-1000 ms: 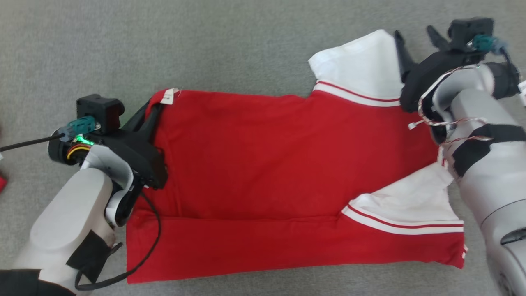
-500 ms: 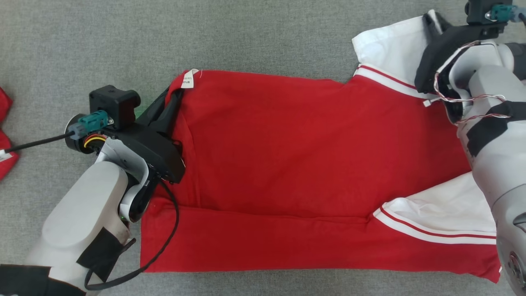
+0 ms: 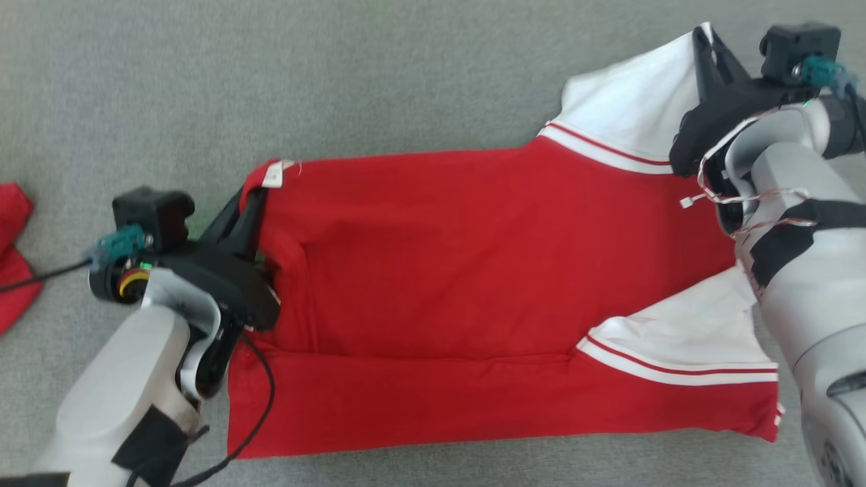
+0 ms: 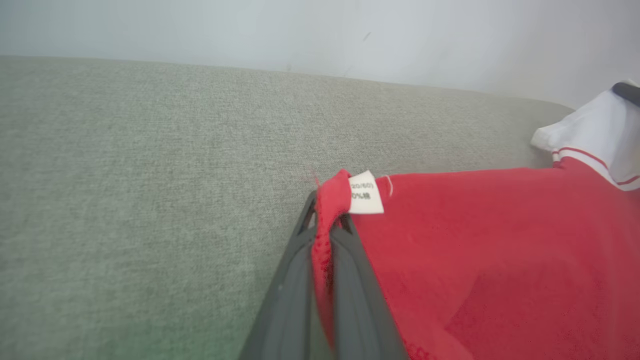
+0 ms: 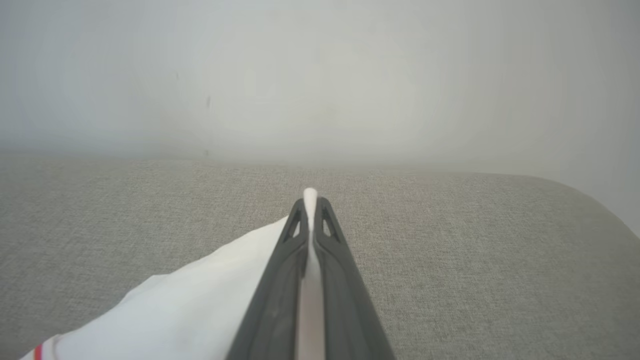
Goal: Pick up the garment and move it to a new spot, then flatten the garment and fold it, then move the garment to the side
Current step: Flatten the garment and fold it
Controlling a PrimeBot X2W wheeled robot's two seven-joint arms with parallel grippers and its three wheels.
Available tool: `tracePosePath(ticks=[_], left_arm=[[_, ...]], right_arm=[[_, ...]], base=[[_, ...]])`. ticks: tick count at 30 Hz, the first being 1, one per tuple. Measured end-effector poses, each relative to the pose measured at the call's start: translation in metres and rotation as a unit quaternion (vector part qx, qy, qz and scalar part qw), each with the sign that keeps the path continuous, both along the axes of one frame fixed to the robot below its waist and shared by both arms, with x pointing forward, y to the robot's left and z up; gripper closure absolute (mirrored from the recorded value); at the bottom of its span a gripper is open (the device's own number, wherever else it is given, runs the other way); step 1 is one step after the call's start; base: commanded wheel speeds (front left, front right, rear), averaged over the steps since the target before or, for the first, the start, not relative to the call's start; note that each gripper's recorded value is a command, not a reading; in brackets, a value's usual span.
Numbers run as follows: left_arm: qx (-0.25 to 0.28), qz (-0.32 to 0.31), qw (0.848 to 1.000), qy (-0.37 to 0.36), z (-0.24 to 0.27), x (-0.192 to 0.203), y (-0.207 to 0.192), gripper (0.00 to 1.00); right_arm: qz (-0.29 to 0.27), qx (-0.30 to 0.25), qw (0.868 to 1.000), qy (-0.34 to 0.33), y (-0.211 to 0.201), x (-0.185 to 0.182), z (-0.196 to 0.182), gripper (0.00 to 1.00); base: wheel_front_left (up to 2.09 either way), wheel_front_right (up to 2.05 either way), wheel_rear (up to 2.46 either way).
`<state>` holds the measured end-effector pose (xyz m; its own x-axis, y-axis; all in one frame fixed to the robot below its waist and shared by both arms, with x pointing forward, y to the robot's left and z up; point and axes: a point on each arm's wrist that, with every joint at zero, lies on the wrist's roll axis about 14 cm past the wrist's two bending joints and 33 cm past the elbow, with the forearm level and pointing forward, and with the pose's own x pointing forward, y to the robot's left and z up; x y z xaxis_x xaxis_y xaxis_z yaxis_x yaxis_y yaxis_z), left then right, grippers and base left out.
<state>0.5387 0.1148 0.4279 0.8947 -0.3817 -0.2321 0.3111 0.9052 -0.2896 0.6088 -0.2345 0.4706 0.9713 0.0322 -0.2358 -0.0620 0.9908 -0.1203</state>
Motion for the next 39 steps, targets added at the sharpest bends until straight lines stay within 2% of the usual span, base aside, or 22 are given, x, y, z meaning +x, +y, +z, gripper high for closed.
tracePosePath(ticks=[5,12,16,22,33,39], left_arm=[[-0.009,0.006,1.0,-0.003,0.005,-0.01,-0.001,1.0],[-0.018,0.015,1.0,-0.008,0.013,-0.026,-0.001,1.0],[-0.034,0.027,0.999,-0.019,0.021,-0.036,-0.002,1.0],[-0.054,0.038,0.998,-0.022,0.021,-0.056,-0.007,1.0],[-0.086,0.072,0.994,-0.021,0.022,-0.092,-0.009,1.0],[-0.096,0.082,0.992,-0.006,0.012,-0.112,-0.01,1.0]], right_arm=[[0.001,0.021,0.999,-0.037,0.001,-0.013,0.019,1.0],[0.016,0.065,0.993,-0.095,0.002,-0.057,0.038,1.0],[0.007,0.102,0.99,-0.098,-0.006,-0.103,0.026,1.0],[-0.016,0.137,0.986,-0.093,-0.015,-0.151,0.012,1.0],[-0.053,0.177,0.98,-0.07,-0.018,-0.204,-0.015,1.0],[-0.07,0.178,0.981,-0.043,-0.02,-0.227,-0.033,1.0]], base=[[0.0,0.0,0.0],[0.0,0.0,0.0],[0.0,0.0,0.0],[0.0,0.0,0.0],[0.0,0.0,0.0],[0.0,0.0,0.0]])
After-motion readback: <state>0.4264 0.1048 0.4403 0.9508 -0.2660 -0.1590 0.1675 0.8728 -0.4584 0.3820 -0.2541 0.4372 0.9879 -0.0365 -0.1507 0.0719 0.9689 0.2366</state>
